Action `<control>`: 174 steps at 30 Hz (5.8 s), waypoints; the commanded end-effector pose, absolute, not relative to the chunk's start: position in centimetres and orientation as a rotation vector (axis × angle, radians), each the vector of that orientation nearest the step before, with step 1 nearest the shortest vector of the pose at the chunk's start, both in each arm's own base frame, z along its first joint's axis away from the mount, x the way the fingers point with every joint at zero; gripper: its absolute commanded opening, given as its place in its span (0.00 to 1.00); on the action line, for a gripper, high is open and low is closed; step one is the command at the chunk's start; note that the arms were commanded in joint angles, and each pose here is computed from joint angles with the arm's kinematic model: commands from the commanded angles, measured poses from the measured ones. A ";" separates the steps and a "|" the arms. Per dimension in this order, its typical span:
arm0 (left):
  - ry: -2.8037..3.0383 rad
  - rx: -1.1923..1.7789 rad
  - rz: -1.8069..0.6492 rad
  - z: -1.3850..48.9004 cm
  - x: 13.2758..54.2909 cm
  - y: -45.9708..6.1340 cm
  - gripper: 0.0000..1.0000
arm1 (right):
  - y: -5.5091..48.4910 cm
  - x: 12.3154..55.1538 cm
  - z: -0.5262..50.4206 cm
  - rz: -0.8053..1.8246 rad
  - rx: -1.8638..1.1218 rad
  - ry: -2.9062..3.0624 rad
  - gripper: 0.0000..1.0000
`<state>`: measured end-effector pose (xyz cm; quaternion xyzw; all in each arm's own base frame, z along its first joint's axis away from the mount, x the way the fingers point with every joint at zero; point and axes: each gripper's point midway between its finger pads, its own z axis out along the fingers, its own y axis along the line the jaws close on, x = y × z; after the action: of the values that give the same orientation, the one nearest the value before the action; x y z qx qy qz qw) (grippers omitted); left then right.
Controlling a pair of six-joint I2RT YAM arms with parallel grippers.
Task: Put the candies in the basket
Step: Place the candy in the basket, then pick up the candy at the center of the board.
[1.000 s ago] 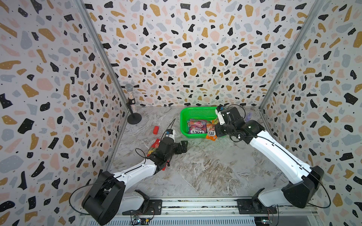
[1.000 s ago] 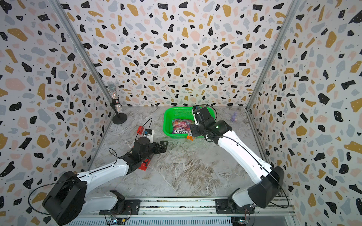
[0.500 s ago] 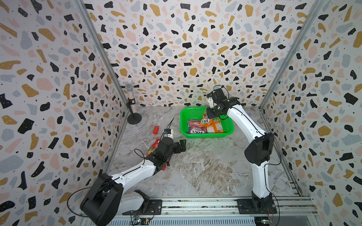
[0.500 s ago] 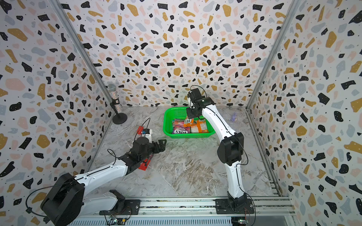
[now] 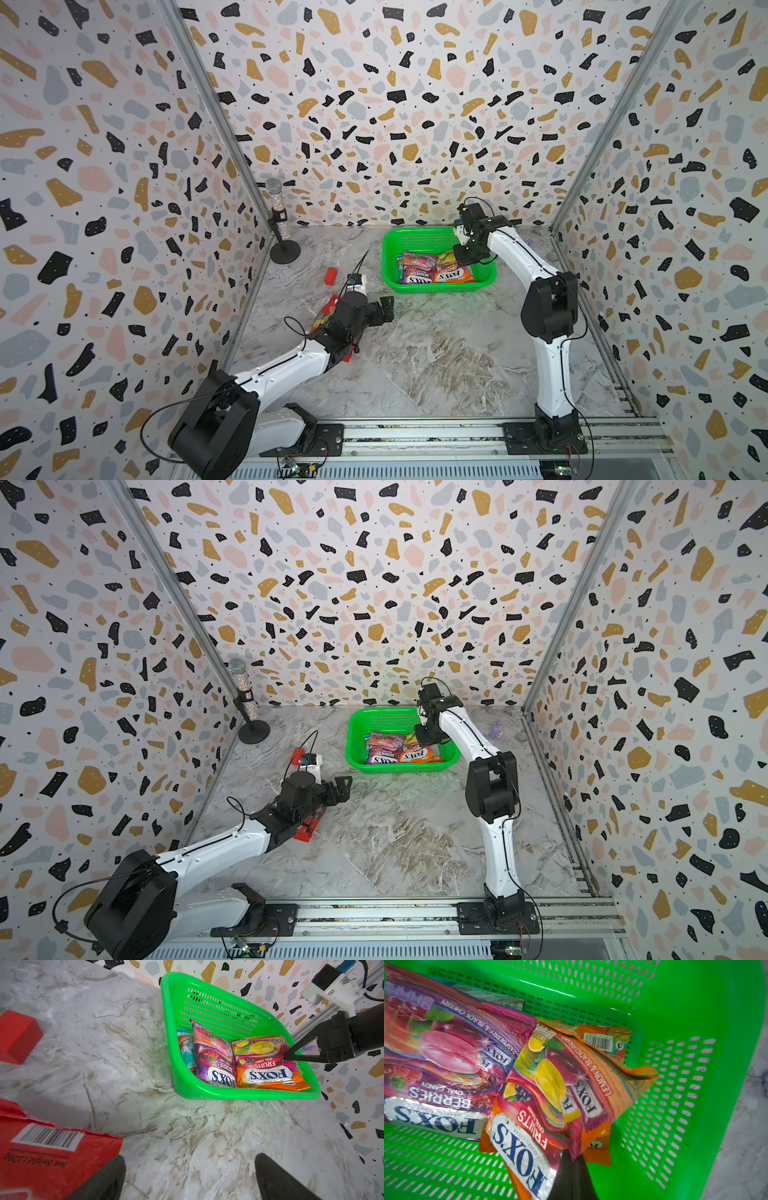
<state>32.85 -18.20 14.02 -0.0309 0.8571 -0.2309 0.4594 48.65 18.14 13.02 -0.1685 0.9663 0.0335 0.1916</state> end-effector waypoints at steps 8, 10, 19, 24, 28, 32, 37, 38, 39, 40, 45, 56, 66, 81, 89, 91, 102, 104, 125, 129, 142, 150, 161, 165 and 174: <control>2.077 -0.078 -0.559 14.9 33.2 -18.0 1.00 | 16.3 49.2 16.0 -0.094 -0.401 2.650 0.44; 2.075 -0.077 -0.558 15.0 33.2 -18.0 1.00 | 15.7 48.9 17.2 -0.107 -0.324 2.639 0.45; 2.015 -0.369 -0.330 14.8 33.3 -12.4 1.00 | 22.5 47.2 16.4 0.510 -0.237 2.603 0.48; 1.947 -0.557 -0.216 14.3 32.6 -8.9 1.00 | 22.5 47.0 11.7 0.501 -0.188 2.712 0.48; 1.859 -0.773 -0.080 14.1 31.1 -5.0 1.00 | 21.9 46.6 8.6 0.456 -0.130 2.798 0.47; 1.828 -0.837 -0.070 14.6 29.9 -3.6 1.00 | 21.7 46.1 8.4 0.447 -0.127 2.817 0.47; 1.875 -0.680 -0.104 16.1 30.3 -5.0 1.00 | 21.6 45.2 12.5 0.488 -0.128 2.744 0.47; 1.872 -0.682 -0.101 16.1 30.2 -4.9 1.00 | 21.7 44.8 13.3 0.512 -0.125 2.728 0.47; 1.876 -0.671 -0.100 16.1 30.3 -4.9 1.00 | 21.9 44.2 14.2 0.541 -0.122 2.699 0.47; 1.880 -0.662 -0.101 16.2 30.3 -5.0 1.00 | 22.1 43.6 15.2 0.567 -0.123 2.663 0.47; 1.929 -0.571 -0.147 16.3 30.8 -6.6 1.00 | 23.1 39.4 17.3 0.657 -0.188 2.510 0.47; 1.955 -0.352 -0.082 16.8 32.0 -8.0 1.00 | 25.4 31.4 14.4 0.753 -0.445 2.248 0.51; 2.053 -0.428 0.063 15.2 30.1 -5.6 1.00 | 26.4 30.3 12.4 0.753 -0.472 2.221 0.51; 2.173 -0.615 0.034 14.8 24.9 0.0 1.00 | 27.9 29.5 14.1 0.891 -0.461 2.193 0.51; 2.242 -0.618 0.041 13.0 27.3 -0.4 1.00 | 27.7 29.4 14.0 0.878 -0.456 2.198 0.51; 2.268 -0.618 0.083 12.2 28.0 -0.2 1.00 | 27.6 29.4 13.9 0.869 -0.458 2.203 0.51; 2.377 -0.585 -0.064 7.6 31.5 -3.5 1.00 | 27.9 29.6 13.3 0.871 -0.468 2.222 0.51; 2.357 -0.585 -0.125 6.9 31.7 -4.9 1.00 | 28.0 29.6 13.3 0.874 -0.469 2.224 0.51; 1.996 -0.763 -0.018 15.5 27.6 -5.2 1.00 | 29.4 29.1 13.2 0.961 -0.507 2.234 0.51; 1.846 -0.836 0.021 16.5 27.5 -3.3 1.00 | 31.8 27.7 12.6 0.964 -0.581 2.243 0.51; 1.999 -0.571 0.113 13.8 33.4 -8.5 1.00 | 36.5 25.8 7.2 0.841 -0.769 2.364 0.57; 1.955 -0.520 -0.183 14.2 33.4 -11.1 1.00 | 36.3 26.0 7.2 0.769 -0.788 2.344 0.59; 1.856 -0.642 -0.241 14.2 32.1 -9.3 1.00 | 39.3 29.3 8.5 0.713 -0.639 2.407 0.58; 1.802 -0.738 -0.245 14.1 31.2 -7.9 1.00 | 40.0 30.1 7.2 0.658 -0.656 2.471 0.58; 1.747 -0.832 -0.220 13.9 30.3 -6.2 1.00 | 41.5 29.4 5.0 0.703 -0.691 2.536 0.56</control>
<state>30.26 -6.92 13.51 -0.3330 0.7569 -0.0991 0.5535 30.27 41.11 4.03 -0.2443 0.9112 0.2465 0.2220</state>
